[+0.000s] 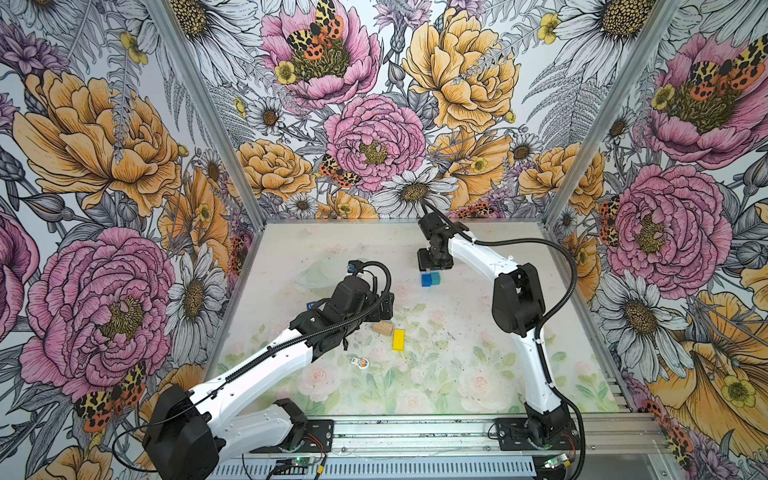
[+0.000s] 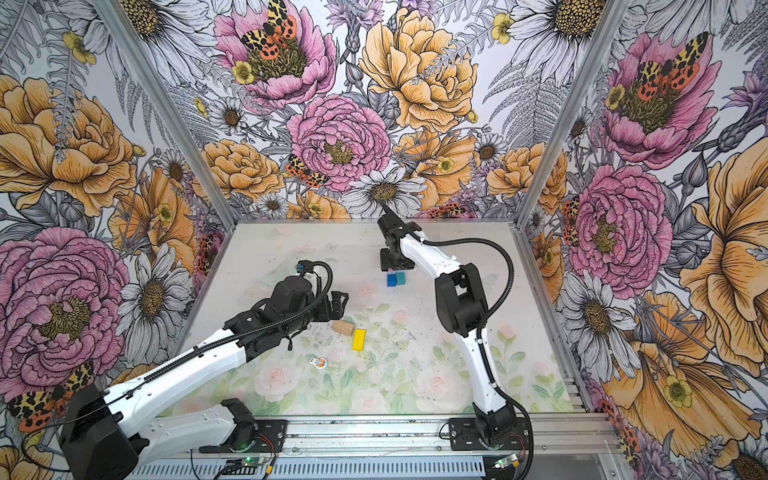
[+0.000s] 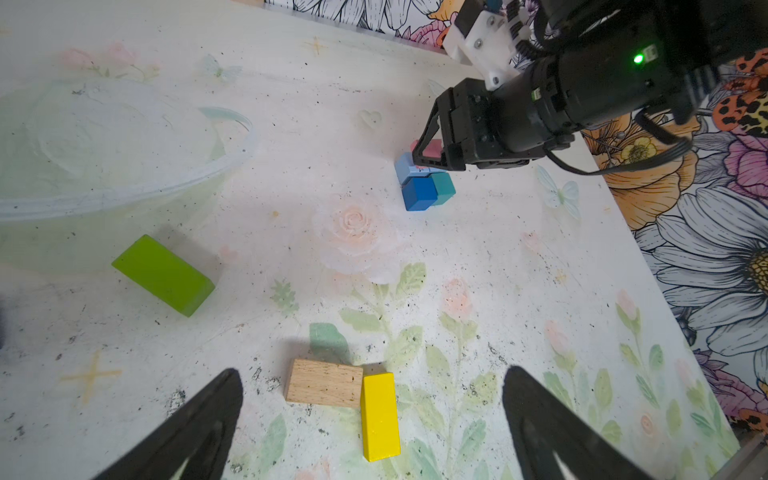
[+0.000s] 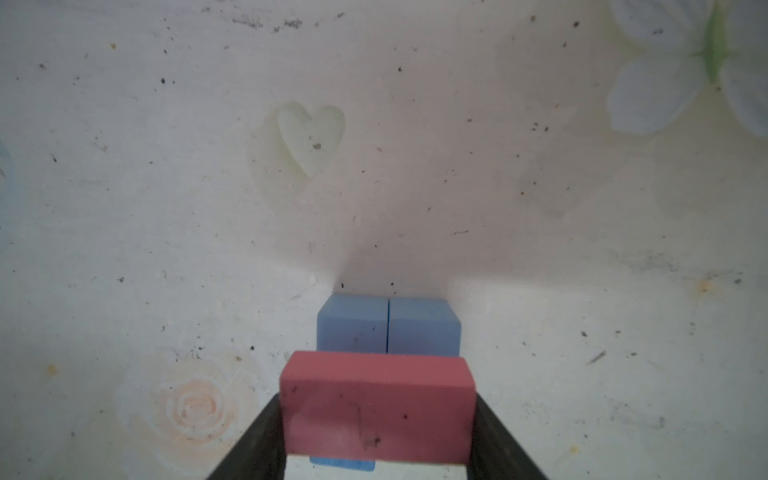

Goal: Build the wood block tower
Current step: 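Lower the pink block onto the cube group and open the right gripper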

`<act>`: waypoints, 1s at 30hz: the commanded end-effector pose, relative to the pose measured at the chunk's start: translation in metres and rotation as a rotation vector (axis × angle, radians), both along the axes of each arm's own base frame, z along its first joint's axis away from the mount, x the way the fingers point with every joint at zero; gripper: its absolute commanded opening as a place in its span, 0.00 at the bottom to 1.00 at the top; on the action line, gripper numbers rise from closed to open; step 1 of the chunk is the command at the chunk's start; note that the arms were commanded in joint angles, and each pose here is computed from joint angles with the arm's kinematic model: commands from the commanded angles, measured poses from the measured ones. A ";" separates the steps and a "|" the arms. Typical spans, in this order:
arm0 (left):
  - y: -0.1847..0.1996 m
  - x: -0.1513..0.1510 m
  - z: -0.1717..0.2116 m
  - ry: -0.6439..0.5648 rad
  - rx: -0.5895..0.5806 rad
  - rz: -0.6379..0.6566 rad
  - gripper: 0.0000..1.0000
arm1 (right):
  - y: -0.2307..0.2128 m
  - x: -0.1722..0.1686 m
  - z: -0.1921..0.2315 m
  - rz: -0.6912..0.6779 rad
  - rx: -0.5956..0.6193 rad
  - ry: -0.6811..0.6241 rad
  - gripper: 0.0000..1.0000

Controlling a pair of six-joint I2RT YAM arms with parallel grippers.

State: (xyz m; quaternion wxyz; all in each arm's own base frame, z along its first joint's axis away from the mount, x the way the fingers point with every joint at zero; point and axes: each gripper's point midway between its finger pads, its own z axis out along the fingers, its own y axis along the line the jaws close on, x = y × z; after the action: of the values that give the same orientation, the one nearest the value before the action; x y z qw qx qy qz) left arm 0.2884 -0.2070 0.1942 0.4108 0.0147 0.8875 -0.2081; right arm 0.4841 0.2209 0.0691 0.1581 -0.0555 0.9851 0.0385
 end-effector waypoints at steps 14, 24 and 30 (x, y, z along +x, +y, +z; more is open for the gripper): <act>-0.005 0.007 0.021 -0.049 -0.028 -0.001 0.99 | -0.001 0.014 -0.006 -0.007 0.017 -0.005 0.48; 0.001 0.006 0.026 -0.069 -0.037 0.015 0.99 | 0.001 0.013 -0.009 -0.012 0.022 0.002 0.48; 0.001 0.006 0.027 -0.071 -0.039 0.015 0.99 | 0.002 0.014 -0.009 -0.012 0.026 0.002 0.49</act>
State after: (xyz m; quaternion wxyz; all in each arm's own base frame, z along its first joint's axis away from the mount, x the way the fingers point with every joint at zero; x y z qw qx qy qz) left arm 0.2892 -0.2072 0.2030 0.4208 0.0128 0.8812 -0.2151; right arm 0.4914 0.2202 0.0586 0.1517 -0.0504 0.9861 0.0448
